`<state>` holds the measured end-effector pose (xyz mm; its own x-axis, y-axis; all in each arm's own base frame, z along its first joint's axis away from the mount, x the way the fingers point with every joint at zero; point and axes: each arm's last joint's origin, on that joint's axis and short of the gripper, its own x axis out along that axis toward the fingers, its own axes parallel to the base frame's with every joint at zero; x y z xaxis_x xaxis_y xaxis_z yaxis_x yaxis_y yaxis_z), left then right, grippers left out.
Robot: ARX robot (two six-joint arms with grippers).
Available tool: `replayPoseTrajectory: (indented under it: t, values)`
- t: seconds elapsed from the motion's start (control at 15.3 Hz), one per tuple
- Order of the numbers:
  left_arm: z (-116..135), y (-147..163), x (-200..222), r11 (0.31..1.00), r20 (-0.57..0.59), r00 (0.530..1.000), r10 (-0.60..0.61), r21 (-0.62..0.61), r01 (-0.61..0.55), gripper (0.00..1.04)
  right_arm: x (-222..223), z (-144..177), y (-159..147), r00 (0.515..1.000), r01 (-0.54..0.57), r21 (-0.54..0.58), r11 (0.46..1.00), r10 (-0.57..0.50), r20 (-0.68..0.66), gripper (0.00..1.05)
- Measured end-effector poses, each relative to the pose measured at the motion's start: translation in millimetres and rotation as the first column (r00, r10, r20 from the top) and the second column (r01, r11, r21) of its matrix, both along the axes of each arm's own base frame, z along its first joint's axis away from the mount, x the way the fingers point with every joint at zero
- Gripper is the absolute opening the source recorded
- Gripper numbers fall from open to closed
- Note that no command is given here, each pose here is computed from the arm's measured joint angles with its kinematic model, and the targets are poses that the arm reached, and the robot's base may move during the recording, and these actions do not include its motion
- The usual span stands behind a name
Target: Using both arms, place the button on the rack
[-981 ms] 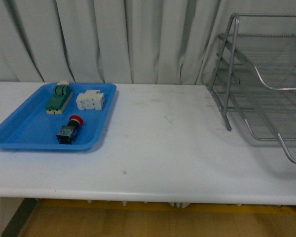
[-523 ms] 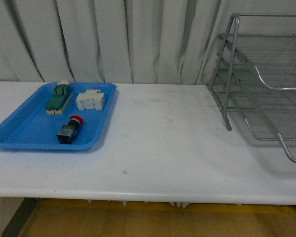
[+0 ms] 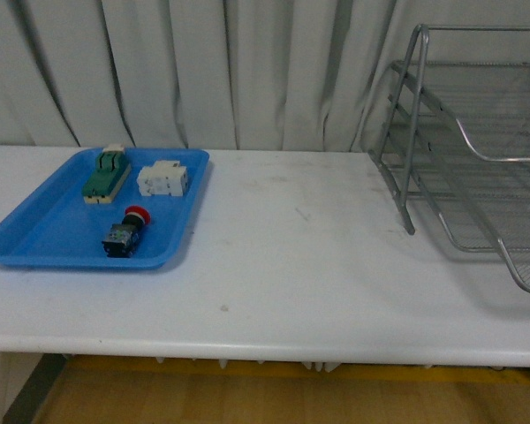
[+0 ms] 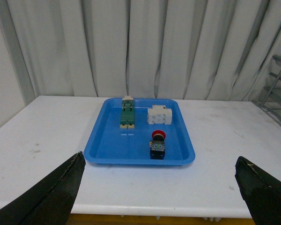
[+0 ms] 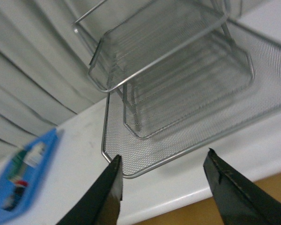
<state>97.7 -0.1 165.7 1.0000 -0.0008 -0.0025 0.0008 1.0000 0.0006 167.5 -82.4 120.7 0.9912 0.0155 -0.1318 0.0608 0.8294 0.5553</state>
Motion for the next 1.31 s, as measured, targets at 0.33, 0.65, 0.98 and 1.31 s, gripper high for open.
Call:
replayPoseTrajectory:
  t: [0.33,0.65,0.98,1.31]
  values:
    - [0,0,0,1.000,-0.001,1.000,0.000,0.000,0.000,0.98,-28,41,47,0.993,-0.004,-0.528,0.849,0.065,0.096,0.02]
    - [0,0,0,1.000,0.000,1.000,0.000,0.000,0.000,0.98,-42,48,67,0.990,0.014,-0.553,0.833,0.065,0.123,0.02]
    - [0,0,0,1.000,0.000,1.000,0.000,0.000,0.000,0.98,-52,50,83,0.989,0.014,-0.553,0.833,0.069,0.129,0.02]
    - [0,0,0,1.000,0.000,1.000,0.000,0.000,0.000,0.98,-58,49,82,0.990,0.022,-0.553,0.833,0.060,0.130,0.02]
